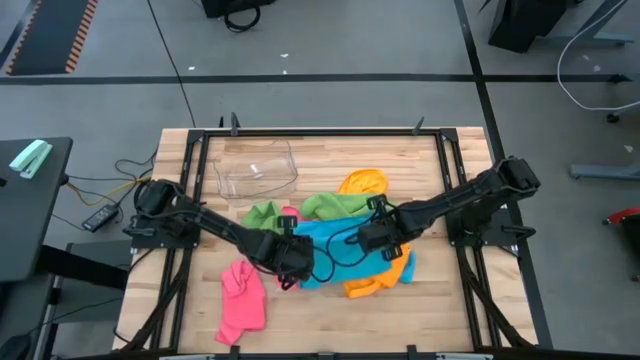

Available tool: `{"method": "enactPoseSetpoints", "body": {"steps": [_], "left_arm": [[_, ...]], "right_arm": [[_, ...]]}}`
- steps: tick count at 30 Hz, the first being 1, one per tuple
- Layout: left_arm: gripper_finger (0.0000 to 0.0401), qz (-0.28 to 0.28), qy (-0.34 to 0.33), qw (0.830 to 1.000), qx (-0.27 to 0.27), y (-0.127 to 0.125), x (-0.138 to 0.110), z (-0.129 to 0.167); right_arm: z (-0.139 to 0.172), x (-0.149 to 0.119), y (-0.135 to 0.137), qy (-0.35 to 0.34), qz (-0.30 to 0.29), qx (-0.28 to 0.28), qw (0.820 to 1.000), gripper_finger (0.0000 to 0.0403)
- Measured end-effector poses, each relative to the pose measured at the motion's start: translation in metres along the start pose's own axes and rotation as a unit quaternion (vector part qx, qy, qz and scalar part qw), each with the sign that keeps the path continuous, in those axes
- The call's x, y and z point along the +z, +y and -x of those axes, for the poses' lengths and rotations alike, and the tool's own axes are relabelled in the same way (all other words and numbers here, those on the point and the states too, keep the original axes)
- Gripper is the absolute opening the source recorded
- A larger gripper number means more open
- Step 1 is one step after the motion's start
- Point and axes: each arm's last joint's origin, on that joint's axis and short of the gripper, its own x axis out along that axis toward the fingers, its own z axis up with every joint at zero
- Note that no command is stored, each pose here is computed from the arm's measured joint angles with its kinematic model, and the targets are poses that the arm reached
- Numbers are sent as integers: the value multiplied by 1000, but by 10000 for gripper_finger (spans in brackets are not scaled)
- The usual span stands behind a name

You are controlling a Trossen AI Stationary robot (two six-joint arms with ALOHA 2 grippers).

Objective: Fold microfiber towels
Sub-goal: Fold the left blue microfiber towel

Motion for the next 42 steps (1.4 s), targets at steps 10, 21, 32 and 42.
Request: {"method": "enactPoseSetpoints", "body": {"steps": [10,21,32,42], "left_arm": [[25,-3,22,1000,4,11,-1,-5],[20,3,36,999,4,24,0,-13],[36,20,42,999,-3,24,0,-15],[128,10,46,999,-3,24,-2,-13]], "right_arm": [[-4,2,-11,-7,0,-3,1000,7],[-7,1,-18,-1,-3,-4,1000,7],[-9,1,-22,0,-15,8,1000,32],[-3,-3,-34,33,-20,-6,999,160]]}}
